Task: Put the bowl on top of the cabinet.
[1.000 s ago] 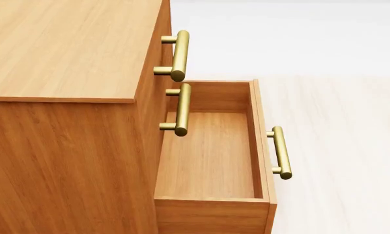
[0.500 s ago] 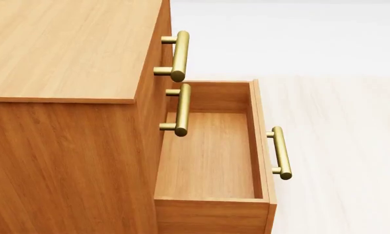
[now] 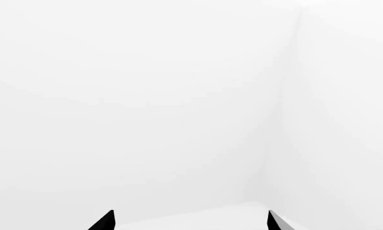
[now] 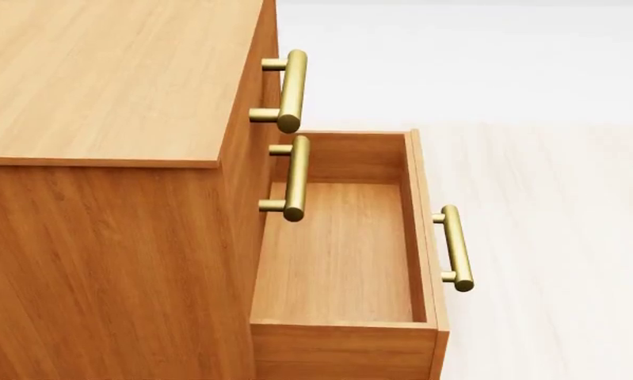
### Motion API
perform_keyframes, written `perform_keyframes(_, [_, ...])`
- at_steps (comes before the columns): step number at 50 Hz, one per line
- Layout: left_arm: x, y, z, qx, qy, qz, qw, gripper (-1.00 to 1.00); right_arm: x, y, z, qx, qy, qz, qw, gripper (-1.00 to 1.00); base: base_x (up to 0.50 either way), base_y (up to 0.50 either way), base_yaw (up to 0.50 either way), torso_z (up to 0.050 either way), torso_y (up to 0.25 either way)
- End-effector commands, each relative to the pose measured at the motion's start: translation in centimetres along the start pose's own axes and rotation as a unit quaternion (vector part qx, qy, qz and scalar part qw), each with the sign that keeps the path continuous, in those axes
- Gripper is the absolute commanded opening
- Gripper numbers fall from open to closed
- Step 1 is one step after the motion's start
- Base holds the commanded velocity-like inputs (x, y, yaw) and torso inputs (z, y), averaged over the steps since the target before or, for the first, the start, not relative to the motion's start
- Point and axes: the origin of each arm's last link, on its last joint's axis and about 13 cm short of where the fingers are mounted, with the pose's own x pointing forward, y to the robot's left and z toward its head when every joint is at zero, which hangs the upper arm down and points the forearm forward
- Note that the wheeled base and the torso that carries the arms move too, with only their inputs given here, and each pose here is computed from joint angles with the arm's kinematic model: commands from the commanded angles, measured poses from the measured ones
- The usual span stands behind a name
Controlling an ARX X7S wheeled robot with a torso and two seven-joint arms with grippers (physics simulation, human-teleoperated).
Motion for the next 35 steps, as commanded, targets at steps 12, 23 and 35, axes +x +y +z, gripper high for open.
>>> perform_keyframes(12, [0.0, 0.0, -0.1, 0.000, -0.001, -0.001, 1.000, 1.00, -5.1, -2.0, 4.2, -0.023, -0.070, -0.020, 0.997, -1.00, 0.00, 0.00, 0.00, 0.000, 0.000])
perform_keyframes(23, [0.0, 0.0, -0.1, 0.000, 0.001, 0.000, 1.000, 1.00, -6.4, -2.6, 6.5, -0.040, -0.096, -0.033, 0.994, -1.00, 0.00, 0.00, 0.00, 0.000, 0.000])
perform_keyframes(35, [0.0, 0.0, -0.1, 0.000, 0.002, 0.000, 1.000, 1.00, -7.8, -2.9, 8.9, -0.073, -0.109, -0.038, 0.991, -1.00, 0.00, 0.00, 0.00, 0.000, 0.000])
